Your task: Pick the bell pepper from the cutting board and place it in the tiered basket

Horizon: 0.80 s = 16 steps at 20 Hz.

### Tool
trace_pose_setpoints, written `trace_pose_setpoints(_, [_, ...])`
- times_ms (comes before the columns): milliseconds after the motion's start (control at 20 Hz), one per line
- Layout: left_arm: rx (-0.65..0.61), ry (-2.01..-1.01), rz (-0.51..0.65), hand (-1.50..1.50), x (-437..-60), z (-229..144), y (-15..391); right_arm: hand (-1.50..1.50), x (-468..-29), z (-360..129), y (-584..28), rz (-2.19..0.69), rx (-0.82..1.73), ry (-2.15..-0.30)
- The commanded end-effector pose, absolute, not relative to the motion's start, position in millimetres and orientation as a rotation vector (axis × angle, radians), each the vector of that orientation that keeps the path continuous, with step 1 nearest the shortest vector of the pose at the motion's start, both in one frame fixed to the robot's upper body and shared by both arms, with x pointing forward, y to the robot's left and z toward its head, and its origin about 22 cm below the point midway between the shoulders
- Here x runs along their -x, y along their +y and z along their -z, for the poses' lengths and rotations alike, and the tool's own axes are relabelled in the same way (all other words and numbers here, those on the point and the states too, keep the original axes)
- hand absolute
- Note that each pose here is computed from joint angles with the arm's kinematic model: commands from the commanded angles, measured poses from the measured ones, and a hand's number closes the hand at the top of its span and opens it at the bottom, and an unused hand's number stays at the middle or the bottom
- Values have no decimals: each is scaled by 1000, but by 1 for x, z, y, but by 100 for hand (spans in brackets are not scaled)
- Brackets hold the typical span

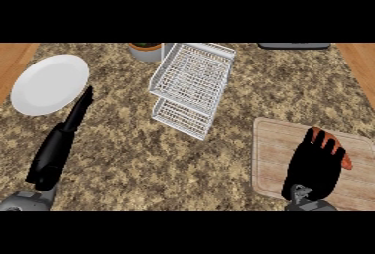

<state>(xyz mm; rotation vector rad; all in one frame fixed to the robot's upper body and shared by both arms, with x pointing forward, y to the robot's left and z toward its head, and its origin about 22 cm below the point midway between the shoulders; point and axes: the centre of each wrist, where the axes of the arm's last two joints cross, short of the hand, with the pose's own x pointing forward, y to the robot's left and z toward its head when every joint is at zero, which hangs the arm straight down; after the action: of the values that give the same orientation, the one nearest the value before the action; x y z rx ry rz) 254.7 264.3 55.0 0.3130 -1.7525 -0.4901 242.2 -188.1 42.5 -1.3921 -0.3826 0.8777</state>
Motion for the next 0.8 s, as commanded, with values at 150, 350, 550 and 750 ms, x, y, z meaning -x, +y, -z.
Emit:
trace_pose_setpoints(150, [-334, -1751, 489, 0, -253, -54, 257, -150, -241, -39, -195, -813, 1412, -346])
trace_pose_setpoints(350, [-315, -1757, 479, 0, -262, -56, 262, -150, -251, -18, -213, -799, 1391, -358])
trace_pose_setpoints(550, [-326, -1750, 488, 0, -271, -58, 281, -150, -259, 7, -207, -836, 1369, -340])
trace_pose_setpoints(750, [-340, -1776, 487, 0, -269, -44, 259, 150, -256, -18, -223, -815, 1287, -533])
